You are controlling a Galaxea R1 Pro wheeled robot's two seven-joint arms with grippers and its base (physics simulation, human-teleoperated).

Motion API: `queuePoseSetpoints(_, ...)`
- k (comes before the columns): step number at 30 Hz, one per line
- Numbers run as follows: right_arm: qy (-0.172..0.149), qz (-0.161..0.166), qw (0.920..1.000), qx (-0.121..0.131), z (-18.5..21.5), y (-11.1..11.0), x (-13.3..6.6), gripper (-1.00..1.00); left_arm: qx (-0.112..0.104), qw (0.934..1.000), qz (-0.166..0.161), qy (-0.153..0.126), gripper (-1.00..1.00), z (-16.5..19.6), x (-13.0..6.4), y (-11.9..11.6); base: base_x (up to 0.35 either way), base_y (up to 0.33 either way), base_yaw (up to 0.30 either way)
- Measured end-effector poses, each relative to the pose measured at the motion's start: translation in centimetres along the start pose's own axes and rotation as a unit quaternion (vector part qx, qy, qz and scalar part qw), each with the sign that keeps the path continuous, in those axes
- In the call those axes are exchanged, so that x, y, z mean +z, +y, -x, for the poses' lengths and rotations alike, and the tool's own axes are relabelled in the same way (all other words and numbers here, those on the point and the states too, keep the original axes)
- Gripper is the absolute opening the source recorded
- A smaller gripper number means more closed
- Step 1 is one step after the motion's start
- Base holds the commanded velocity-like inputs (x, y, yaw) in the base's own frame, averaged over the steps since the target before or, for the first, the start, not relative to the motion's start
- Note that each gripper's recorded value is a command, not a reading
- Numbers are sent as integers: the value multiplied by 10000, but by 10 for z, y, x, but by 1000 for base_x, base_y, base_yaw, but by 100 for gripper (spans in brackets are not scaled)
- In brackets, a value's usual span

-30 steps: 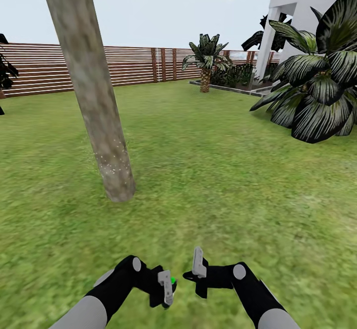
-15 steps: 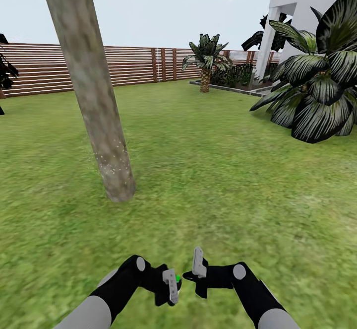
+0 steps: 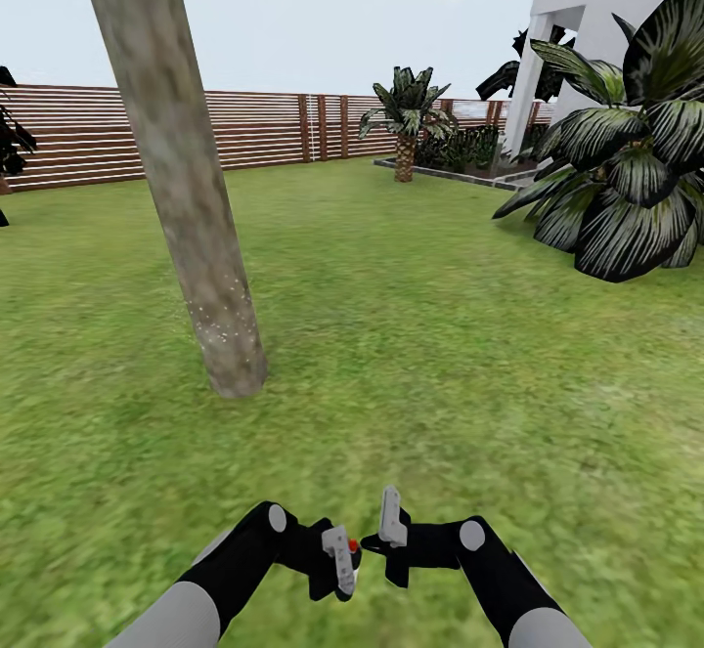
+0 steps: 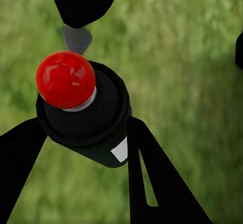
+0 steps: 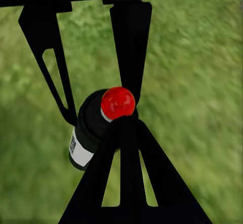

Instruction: In the garden, pick up the pesticide atomizer on the floor and spray pesticide onto both trees until each tree trunk is fully covered.

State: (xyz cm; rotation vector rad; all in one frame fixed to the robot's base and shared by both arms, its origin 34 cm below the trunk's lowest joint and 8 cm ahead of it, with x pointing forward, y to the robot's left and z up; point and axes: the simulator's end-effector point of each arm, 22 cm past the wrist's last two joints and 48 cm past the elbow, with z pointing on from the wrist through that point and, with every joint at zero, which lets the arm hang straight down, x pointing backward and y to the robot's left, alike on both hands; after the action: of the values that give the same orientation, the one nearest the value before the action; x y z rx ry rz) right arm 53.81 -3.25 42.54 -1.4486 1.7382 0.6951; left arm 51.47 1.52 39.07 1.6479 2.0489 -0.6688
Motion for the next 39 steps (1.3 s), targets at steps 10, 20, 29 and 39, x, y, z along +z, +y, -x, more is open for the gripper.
queuePoseSetpoints(10,0,0,10000,-2,0,0,0,-100,-36,10000,12,71,-100,-10,-2,2,0,0,0)
queuePoseSetpoints(20,2,1,10000,0,0,0,0,-100,-208,9981,207,547,-100,-79,-31,22,0,0,0)
queuePoseSetpoints(29,60,10,10000,27,-7,1,-3,100,-577,9939,578,743,-100,-173,-92,50,0,0,0)
queuePoseSetpoints(39,1099,-1434,9790,942,-145,-15,-50,100,-2438,9471,2083,112,-100,-221,-112,92,0,0,0)
